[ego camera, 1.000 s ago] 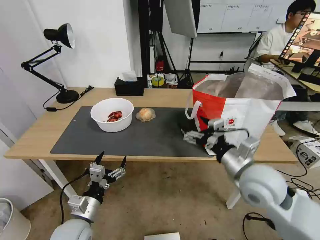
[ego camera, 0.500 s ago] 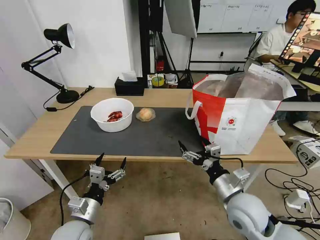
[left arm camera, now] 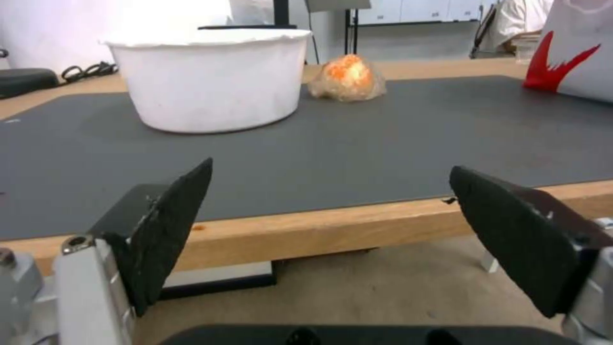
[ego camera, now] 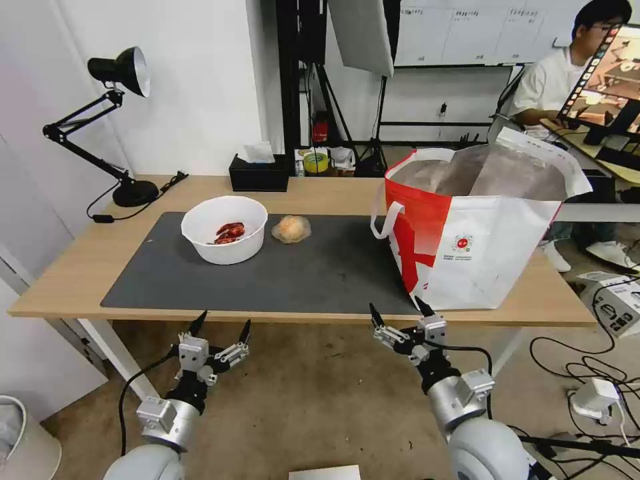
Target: Pick up the trash from the table and place it into the takeout bag.
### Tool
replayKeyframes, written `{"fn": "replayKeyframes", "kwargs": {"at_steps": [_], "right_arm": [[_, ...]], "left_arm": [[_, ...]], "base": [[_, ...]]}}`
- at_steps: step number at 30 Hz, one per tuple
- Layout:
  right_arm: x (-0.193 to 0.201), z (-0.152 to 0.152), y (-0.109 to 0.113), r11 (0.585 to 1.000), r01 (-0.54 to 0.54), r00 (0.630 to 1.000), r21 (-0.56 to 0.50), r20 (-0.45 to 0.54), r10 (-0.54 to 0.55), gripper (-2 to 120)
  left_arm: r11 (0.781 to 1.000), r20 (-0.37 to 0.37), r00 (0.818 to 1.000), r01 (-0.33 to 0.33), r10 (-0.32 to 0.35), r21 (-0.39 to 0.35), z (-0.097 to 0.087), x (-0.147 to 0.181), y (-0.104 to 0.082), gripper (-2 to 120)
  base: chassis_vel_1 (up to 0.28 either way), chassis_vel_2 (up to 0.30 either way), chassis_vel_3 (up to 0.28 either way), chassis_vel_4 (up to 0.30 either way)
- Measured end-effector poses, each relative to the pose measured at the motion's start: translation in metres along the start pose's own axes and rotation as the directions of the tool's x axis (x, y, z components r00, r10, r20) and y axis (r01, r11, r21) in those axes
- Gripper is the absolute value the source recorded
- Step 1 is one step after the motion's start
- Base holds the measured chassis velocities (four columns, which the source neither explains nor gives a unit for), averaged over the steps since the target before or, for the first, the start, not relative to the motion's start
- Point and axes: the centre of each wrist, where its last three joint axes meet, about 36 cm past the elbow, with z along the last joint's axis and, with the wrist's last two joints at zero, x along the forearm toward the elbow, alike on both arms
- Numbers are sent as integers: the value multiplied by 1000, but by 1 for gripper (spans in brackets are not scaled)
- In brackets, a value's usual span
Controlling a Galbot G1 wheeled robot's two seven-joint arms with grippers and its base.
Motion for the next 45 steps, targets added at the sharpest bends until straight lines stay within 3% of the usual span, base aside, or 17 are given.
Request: {"fn": "replayKeyframes", "kwargs": {"at_steps": [32,45], "right_arm": [[-2,5,4,1000,-11,999,-3,-49,11,100],[-45,-28,7,990,136,989,-43,-56,-138,100]], "left_arm": [[1000,-4,1000,-1,1,-7,-2,2,3,100],[1000,-5,1000,-18,18,-1,-2,-1,-2,100]], "base": [[0,0,0,0],[0,0,0,0]]}}
